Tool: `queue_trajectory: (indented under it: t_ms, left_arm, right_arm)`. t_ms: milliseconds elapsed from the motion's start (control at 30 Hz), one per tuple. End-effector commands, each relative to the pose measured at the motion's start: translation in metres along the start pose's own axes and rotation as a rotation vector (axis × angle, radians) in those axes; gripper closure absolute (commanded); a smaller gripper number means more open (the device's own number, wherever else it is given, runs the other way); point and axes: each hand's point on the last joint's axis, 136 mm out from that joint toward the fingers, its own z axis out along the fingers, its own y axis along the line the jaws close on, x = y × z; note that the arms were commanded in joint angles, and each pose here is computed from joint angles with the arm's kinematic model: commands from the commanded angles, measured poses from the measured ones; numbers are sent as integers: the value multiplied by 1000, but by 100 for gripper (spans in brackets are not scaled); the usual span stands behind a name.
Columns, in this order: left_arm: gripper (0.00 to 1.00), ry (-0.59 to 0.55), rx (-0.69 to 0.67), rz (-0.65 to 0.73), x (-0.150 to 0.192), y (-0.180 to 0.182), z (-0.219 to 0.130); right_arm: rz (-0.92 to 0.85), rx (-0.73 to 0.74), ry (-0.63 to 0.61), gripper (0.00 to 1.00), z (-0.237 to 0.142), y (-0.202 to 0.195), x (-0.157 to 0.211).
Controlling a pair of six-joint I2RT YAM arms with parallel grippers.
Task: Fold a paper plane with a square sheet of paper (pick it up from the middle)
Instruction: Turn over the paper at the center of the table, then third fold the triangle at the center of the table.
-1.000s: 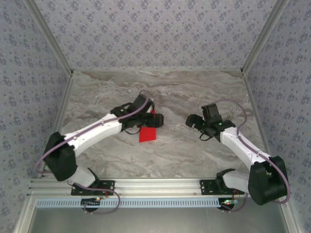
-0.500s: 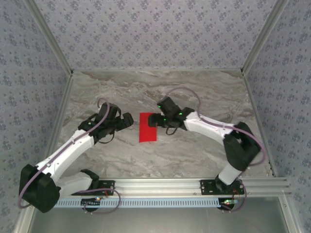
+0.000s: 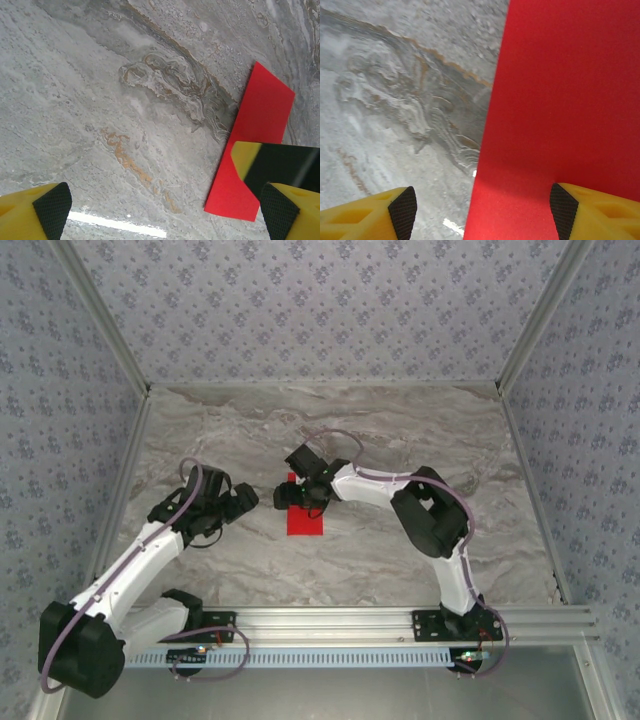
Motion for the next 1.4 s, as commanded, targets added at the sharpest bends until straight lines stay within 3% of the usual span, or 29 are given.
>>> queue_trajectory:
  t_ms: [0,267,433,633,833,967,1133,1367]
  left_arm:
    - [1,27,30,-12,6,-2,0]
    - [1,44,80,4,8,-12,4]
    - [1,72,163,22,12,-27,9]
    - [3,102,280,43,18,-51,15]
    - [6,139,399,85,29,-81,18]
    - [15,185,488,131,42,-112,21]
    - [38,270,509,181,63,-142,40]
    - [61,308,469,196,82,-157,71]
  right_arm:
    - [28,20,39,25,8,-7,9]
    - [69,108,98,25,10,-50,51]
    - [50,87,118,26,-1,-64,75]
    - [110,-263,24,26,-47,-12,32]
    - [98,-215,-101,24,-93,-25,16]
    - [153,-150,-139,24,-108,-55,26]
    - [233,-77,-151,24,-113,-88,46]
    - [302,-112,-111,27,-105,-93,70]
